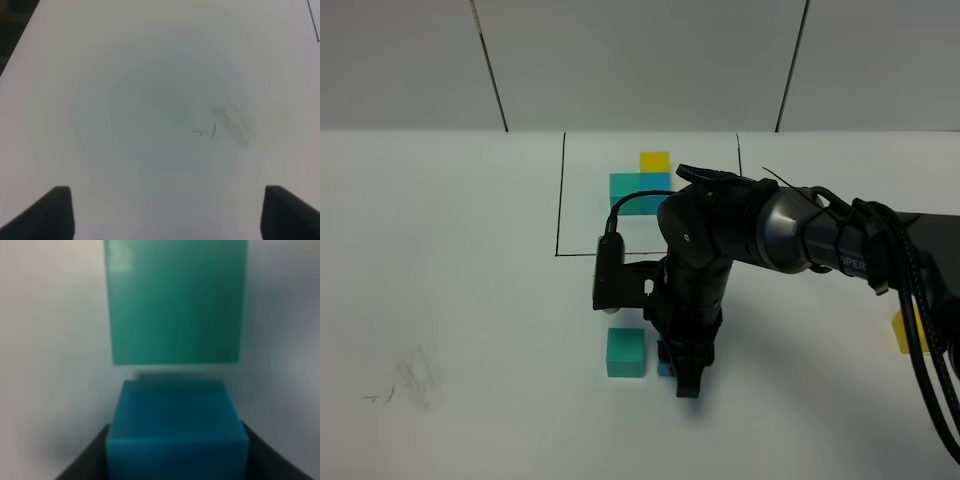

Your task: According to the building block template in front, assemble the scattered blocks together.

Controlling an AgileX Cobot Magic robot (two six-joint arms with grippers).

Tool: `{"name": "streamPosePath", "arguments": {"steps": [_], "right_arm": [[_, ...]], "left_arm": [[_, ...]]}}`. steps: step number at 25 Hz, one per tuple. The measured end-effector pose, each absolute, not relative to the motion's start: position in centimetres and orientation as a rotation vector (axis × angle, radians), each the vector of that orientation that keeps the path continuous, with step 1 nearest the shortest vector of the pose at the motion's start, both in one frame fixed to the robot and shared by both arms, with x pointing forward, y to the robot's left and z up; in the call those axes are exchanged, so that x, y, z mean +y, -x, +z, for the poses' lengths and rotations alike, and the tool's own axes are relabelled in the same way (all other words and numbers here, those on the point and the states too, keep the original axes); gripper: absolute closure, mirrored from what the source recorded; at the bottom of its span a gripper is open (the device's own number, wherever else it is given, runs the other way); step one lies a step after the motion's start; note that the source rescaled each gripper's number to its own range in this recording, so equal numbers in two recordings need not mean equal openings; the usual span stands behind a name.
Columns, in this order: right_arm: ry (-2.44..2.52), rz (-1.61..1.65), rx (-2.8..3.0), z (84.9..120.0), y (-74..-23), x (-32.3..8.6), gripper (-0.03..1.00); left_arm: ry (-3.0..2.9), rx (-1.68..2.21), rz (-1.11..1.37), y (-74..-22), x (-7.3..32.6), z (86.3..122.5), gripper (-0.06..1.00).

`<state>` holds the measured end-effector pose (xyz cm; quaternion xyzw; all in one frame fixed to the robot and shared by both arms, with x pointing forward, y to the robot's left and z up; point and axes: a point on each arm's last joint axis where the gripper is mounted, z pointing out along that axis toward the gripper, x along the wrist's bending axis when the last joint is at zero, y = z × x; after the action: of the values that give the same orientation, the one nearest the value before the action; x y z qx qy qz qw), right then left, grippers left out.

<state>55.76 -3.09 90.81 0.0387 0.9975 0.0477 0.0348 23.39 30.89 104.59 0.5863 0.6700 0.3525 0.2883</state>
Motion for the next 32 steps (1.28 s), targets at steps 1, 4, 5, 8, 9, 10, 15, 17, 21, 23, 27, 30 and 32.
{"name": "streamPosePath", "arguments": {"steps": [1, 4, 5, 8, 9, 10, 15, 17, 21, 23, 27, 30, 32], "right_arm": [[-0.134, 0.148, 3.064, 90.7, -55.8, -3.1, 0.7], [-0.155, 0.142, 3.052, 90.5, -55.9, -3.1, 0.7], [-0.155, 0.143, 3.047, 90.5, -56.0, -3.1, 0.7], [-0.158, 0.15, 3.042, 90.5, -56.0, -3.0, 0.7], [-0.158, 0.15, 3.042, 90.5, -56.0, -3.0, 0.7], [-0.158, 0.15, 3.042, 90.5, -56.0, -3.0, 0.7], [-0.153, 0.164, 3.049, 90.5, -55.9, -2.9, 0.7], [-0.138, 0.169, 3.047, 90.5, -55.8, -2.7, 0.7], [-0.112, 0.19, 3.038, 90.5, -55.5, -2.1, 0.7], [-0.105, 0.193, 3.036, 90.5, -55.5, -2.0, 0.7], [-0.104, 0.199, 3.035, 90.5, -55.5, -2.0, 0.7], [-0.115, 0.206, 3.043, 90.2, -55.5, -1.8, 0.7], [-0.121, 0.203, 3.053, 89.7, -55.6, -1.7, 0.7]], "left_arm": [[-1.565, 1.789, 0.941, -23.4, 30.9, 104.6, 0.29], [-1.565, 1.789, 0.942, -23.4, 30.9, 104.6, 0.29], [-1.565, 1.789, 0.942, -23.4, 30.9, 104.6, 0.29], [-1.565, 1.789, 0.942, -23.4, 30.9, 104.6, 0.29], [-1.565, 1.789, 0.942, -23.4, 30.9, 104.6, 0.29], [-1.565, 1.789, 0.942, -23.4, 30.9, 104.6, 0.29], [-1.565, 1.789, 0.942, -23.4, 30.9, 104.6, 0.29], [-1.566, 1.789, 0.942, -23.4, 30.9, 104.6, 0.29], [-1.568, 1.791, 0.95, -23.4, 31.0, 104.6, 0.29], [-1.568, 1.793, 0.955, -23.4, 31.0, 104.6, 0.29], [-1.569, 1.793, 0.957, -23.4, 31.0, 104.6, 0.29], [-1.569, 1.794, 0.958, -23.4, 31.0, 104.6, 0.29], [-1.569, 1.794, 0.958, -23.4, 31.0, 104.6, 0.29]]}}
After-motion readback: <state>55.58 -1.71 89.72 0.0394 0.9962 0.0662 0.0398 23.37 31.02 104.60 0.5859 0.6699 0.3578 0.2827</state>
